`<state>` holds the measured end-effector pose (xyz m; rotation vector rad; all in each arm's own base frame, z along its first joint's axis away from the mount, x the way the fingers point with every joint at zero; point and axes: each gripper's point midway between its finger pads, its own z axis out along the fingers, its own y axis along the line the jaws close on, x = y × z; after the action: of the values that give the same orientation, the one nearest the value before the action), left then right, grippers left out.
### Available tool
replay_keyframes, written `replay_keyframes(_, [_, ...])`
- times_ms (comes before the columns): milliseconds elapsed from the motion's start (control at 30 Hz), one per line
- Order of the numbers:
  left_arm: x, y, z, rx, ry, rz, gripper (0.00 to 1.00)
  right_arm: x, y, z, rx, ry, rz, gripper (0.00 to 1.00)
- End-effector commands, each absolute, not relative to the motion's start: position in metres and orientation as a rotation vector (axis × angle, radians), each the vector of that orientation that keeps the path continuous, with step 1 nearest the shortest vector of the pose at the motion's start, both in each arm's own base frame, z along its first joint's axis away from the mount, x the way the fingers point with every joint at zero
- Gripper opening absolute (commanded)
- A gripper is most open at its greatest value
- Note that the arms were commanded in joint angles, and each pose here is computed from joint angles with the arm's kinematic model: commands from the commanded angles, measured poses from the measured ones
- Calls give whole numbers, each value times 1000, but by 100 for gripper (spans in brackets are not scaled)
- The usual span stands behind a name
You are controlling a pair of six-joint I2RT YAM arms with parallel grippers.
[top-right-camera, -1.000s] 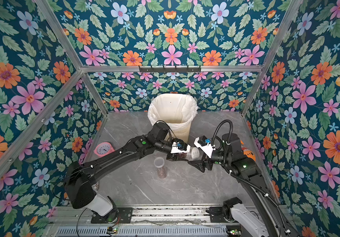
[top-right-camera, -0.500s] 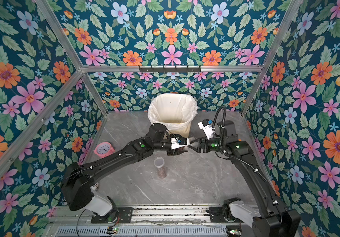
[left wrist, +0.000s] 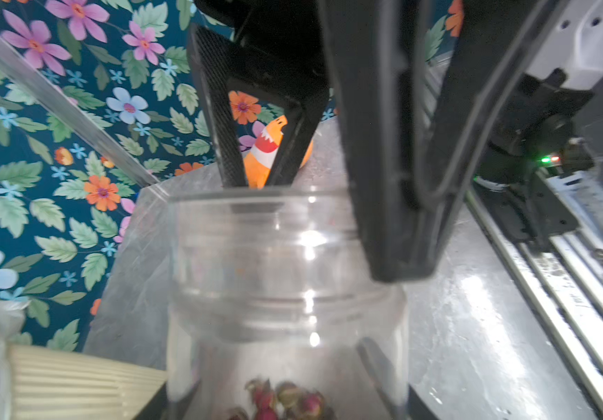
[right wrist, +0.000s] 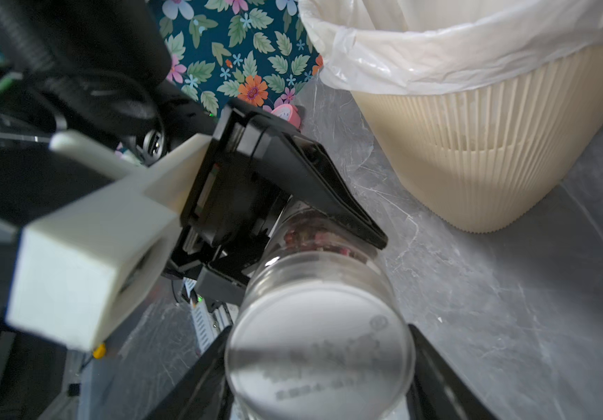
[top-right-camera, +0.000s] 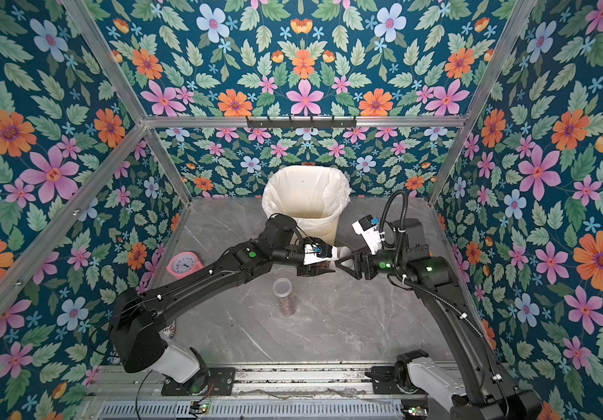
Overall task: Empty the moldy dried flower tea in the jars
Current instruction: Unscrew the lid from the jar.
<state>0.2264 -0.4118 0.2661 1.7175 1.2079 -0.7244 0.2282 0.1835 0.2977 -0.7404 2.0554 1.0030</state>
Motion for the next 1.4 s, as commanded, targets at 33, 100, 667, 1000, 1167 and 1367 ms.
replay_keyframes(33, [209, -413, 271, 1761, 1197, -854, 47, 202, 188, 281, -997, 1955, 941, 51])
replay_keyframes(100, [207, -413, 271, 1776, 1196, -872, 47, 198, 187, 275, -1054, 1911, 881, 50])
replay_keyframes(667, [209, -409, 247, 1840, 1246, -838, 46, 189, 190, 310, -1052, 1682, 918, 43])
replay_keyframes(1000, [216, -410, 247, 1811, 1238, -787, 46, 201, 191, 313, -963, 1762, 1012, 50])
replay_keyframes(1167, [223, -407, 237, 1818, 1256, -726, 46, 202, 186, 328, -918, 1744, 1064, 48])
replay_keyframes(1367, [223, -405, 235, 1816, 1259, -746, 46, 205, 182, 329, -895, 1742, 1056, 46])
